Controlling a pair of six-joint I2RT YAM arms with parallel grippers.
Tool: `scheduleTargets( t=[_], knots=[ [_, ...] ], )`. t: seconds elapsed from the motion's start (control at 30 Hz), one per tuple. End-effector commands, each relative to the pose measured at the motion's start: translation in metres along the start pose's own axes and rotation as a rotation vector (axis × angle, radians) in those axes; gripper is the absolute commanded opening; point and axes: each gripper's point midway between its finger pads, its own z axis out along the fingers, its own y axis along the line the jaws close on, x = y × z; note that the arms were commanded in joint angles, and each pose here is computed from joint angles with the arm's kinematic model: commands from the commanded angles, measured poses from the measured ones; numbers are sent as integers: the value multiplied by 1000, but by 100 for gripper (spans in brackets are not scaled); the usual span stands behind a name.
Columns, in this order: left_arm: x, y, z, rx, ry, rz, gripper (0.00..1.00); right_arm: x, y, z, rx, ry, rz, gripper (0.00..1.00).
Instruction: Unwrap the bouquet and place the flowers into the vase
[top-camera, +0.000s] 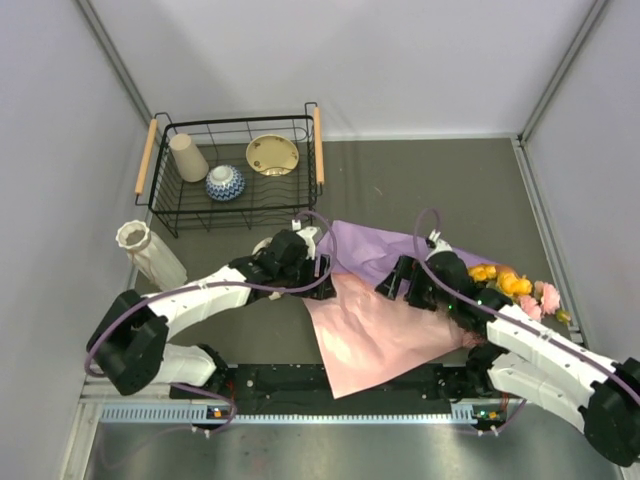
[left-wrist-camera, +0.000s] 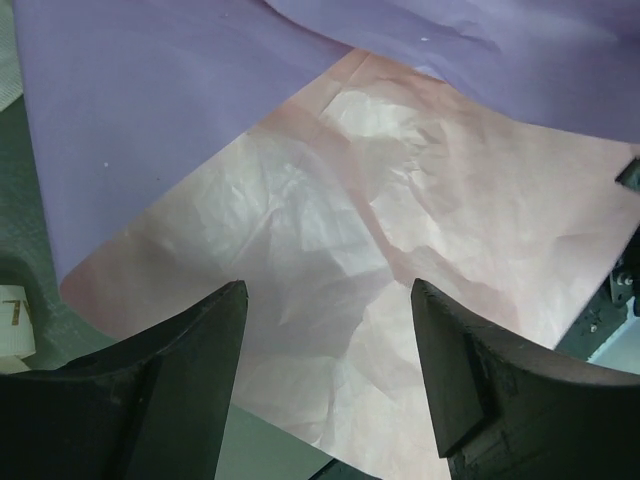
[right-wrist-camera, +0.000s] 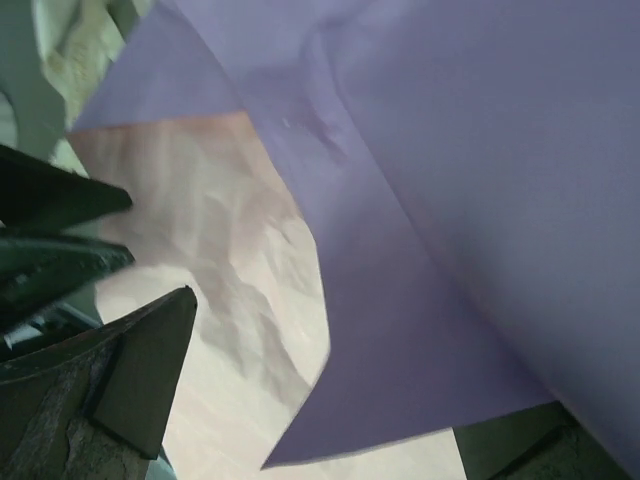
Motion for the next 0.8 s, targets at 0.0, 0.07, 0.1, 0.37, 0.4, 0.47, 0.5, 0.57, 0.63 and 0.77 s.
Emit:
scheduleTargets(
  t=[0.0,0.07,0.1,0.37,0.4,0.47,0.5,0.57,0.63,0.77],
  knots=[
    [-21,-12,-19,33,-105,16,73,-82,69,-5,-181,-215,-67,99],
    [-19,-13,-23,39,-106,17,73,-101,78,-9,-171,-255,-82,99],
    [-19,-13,-23,40,-105,14,73,-105,71,-6,-123,-262,-86,99],
    [-16,-14,-26,47,-113,9,73,-165,36,-2,105,-449,-146,99],
    [-17,-16,-26,52,-114,10,73,-174,28,-1,117,-467,-134,99],
    [-20,-19,-25,59,-108,15,73,-190,23,3,112,-509,-128,99],
    [-21,-20,-26,61,-108,22,73,-201,15,2,120,-529,-113,99],
    [-26,-24,-27,63,-115,30,73,-221,8,9,124,-565,-109,99],
    [-30,-27,-31,67,-128,32,73,-247,-1,8,141,-605,-99,99],
    [-35,-31,-41,74,-154,42,74,-287,-32,29,217,-611,-71,99]
  ],
)
